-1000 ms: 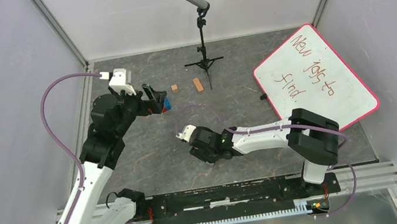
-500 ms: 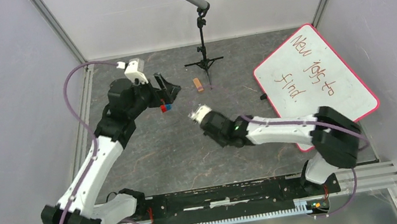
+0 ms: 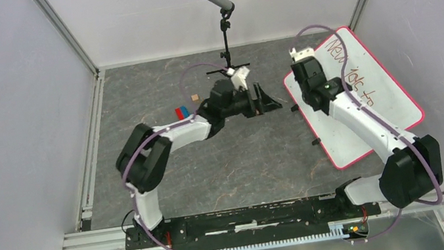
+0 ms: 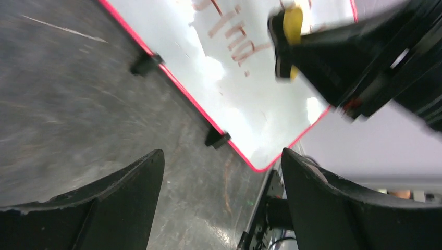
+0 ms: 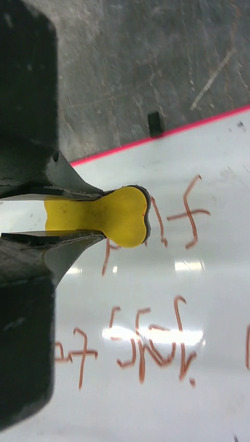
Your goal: Erase the whiteboard
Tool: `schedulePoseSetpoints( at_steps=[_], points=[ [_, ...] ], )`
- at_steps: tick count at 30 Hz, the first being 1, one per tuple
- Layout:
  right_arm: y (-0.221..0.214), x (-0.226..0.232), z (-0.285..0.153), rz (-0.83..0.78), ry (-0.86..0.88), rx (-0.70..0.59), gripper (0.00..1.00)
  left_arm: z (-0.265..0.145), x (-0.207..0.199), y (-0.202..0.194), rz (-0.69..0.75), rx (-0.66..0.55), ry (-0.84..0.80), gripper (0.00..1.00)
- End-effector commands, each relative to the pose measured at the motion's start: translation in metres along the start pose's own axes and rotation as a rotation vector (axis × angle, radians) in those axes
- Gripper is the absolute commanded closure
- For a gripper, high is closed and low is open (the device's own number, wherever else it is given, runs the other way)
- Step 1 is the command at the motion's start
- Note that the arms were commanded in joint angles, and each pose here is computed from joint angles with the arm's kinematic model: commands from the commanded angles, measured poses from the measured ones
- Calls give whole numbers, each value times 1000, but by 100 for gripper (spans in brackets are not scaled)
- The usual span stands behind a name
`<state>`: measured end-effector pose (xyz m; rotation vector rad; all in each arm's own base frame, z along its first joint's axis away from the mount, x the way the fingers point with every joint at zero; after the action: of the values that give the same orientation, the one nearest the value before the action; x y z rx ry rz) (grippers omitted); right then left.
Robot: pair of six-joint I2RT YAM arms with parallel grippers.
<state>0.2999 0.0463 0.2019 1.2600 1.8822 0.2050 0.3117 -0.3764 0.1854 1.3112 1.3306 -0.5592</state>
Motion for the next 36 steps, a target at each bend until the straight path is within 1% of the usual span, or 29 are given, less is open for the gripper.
schedulePoseSetpoints(
  at_steps=[1,3,5,7,10,11,12,14,15,20,21,23,26,29,32,33,36],
  points=[
    [8,-42,-4,-35,-84,51,87,32,-47,-41,107,120,-276,11],
    [10,-51,-1,-47,-106,61,86,45,-40,-63,173,185,-290,11],
    [12,-54,5,-63,-111,86,85,56,-32,-77,220,213,-277,11],
    [11,-53,11,-85,-111,118,85,69,-21,-88,211,234,-237,12],
    [1,-49,18,-111,-129,171,85,79,-22,-105,185,262,-258,13],
    [-1,-49,19,-113,-134,178,84,84,-19,-108,165,260,-237,13],
    [-4,-48,20,-116,-140,184,80,90,-12,-110,121,257,-189,14],
    [-7,-49,22,-119,-162,193,69,103,1,-106,23,227,-89,22],
    [-7,-49,23,-122,-168,199,64,108,5,-107,-8,225,-76,22],
    [-3,-45,27,-127,-139,200,39,124,9,-106,-138,198,-104,22],
    [-4,-43,28,-126,-135,204,37,127,8,-105,-166,195,-114,22],
    [-6,-41,30,-129,-129,207,37,132,13,-105,-220,179,-113,24],
    [-7,-40,32,-127,-131,210,37,137,19,-103,-241,153,-74,25],
    [-8,-37,33,-111,-119,202,38,143,29,-99,-270,114,-21,28],
    [-13,-26,39,-95,-84,204,39,150,38,-97,-332,77,23,34],
    [-16,-22,41,-88,-76,209,39,153,39,-97,-354,74,18,37],
    [-25,-16,44,-64,-100,240,39,163,43,-99,-387,87,20,38]
  ],
)
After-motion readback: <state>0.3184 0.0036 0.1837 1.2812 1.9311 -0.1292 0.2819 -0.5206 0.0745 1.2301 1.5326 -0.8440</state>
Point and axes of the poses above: each gripper's point midway between its finger pads, its own z axis out along the fingers, its own x axis along the line the jaws close on, y = z × x, the point moved 5 cm from there along -z, back along the fingers, and after that the axes turned 14 degrees about -z, right-handed, at the moved point
